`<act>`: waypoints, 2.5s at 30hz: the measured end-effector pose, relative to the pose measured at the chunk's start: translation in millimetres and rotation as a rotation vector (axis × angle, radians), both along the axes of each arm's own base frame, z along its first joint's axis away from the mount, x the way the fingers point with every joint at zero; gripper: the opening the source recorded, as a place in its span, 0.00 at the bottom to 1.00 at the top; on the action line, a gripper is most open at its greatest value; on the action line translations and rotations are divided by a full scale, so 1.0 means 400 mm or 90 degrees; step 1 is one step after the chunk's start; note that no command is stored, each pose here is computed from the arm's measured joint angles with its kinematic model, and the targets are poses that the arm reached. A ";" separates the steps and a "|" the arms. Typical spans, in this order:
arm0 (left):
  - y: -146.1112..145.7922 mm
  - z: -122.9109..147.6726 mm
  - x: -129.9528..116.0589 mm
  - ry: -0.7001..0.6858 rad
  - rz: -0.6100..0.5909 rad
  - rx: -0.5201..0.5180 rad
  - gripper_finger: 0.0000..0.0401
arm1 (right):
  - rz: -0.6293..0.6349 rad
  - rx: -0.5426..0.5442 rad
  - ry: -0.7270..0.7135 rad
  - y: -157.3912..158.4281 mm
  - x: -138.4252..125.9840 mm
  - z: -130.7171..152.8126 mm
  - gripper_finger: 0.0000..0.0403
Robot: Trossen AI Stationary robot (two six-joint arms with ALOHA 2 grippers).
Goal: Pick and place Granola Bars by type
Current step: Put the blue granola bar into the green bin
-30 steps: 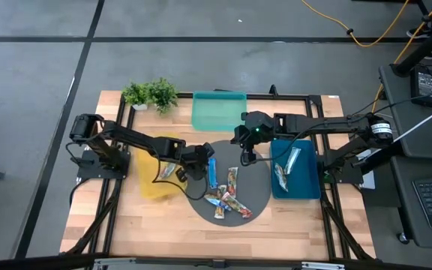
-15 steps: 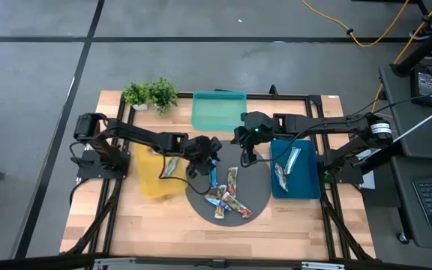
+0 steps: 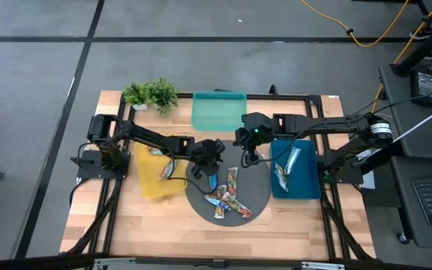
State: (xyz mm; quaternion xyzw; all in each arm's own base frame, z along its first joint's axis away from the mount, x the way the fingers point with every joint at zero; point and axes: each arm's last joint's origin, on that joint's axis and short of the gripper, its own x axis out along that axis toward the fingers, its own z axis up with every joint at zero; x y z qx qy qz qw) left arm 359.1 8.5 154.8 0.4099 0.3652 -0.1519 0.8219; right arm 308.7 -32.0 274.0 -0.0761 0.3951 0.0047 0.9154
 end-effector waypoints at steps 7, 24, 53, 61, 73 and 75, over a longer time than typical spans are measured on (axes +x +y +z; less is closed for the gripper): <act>-0.004 -0.027 -0.024 0.053 0.035 -0.035 0.32 | 0.009 -0.010 -0.001 -0.001 0.000 0.000 0.03; -0.033 -0.059 -0.063 0.119 0.040 -0.042 0.32 | 0.010 -0.012 -0.003 -0.002 0.001 0.001 0.06; -0.044 0.006 -0.109 0.153 -0.012 -0.057 0.32 | 0.024 -0.022 -0.017 -0.003 0.005 0.005 0.06; -0.013 0.007 -0.108 0.148 0.019 -0.042 0.32 | 0.024 -0.021 -0.017 -0.002 0.005 0.005 0.06; 0.043 0.007 -0.111 0.149 0.053 -0.063 0.32 | 0.025 -0.021 -0.017 -0.002 0.004 0.005 0.06; 0.049 0.007 -0.112 0.150 0.052 -0.072 0.32 | 0.025 -0.021 -0.017 -0.003 0.005 0.005 0.06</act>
